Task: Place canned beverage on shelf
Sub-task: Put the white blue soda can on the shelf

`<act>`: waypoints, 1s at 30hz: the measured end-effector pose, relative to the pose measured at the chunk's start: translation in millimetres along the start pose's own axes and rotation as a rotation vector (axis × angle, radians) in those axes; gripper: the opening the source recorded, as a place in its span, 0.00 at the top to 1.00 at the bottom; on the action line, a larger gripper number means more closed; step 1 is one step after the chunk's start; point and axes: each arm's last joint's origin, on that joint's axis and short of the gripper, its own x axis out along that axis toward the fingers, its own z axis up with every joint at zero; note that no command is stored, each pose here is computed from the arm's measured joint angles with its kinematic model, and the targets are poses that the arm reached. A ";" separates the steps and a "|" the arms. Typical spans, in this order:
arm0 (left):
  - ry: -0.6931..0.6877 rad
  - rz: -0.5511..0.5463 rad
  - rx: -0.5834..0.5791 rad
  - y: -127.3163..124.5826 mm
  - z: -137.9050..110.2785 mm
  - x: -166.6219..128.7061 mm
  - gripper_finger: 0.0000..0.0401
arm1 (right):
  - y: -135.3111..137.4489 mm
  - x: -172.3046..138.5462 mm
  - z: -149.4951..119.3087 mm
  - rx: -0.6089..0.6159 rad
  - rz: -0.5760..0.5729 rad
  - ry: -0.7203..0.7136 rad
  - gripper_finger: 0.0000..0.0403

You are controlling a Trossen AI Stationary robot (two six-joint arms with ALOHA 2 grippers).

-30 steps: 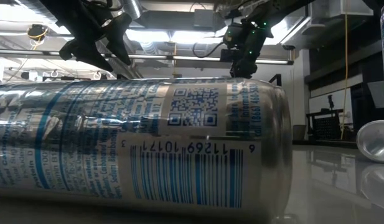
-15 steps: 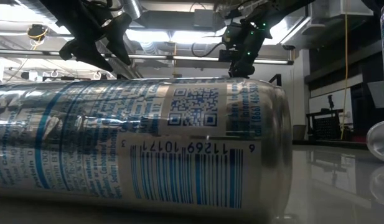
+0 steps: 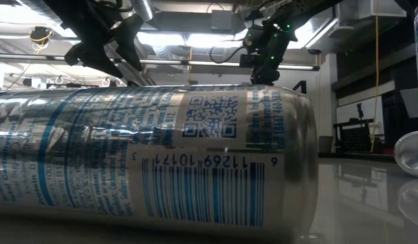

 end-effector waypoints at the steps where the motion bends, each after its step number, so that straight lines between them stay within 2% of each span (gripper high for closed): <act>1: 0.000 0.000 0.000 0.0 0.0 0.0 0.34 | 0.0 0.1 0.0 0.000 0.000 0.000 0.40; 20: -0.001 0.001 0.000 0.0 0.0 0.0 0.34 | -2.2 -5.3 3.5 -0.001 -0.006 -0.004 0.39; 30: -0.001 0.001 0.000 0.0 0.0 0.0 0.34 | -3.3 -7.6 5.2 -0.002 -0.018 -0.018 0.21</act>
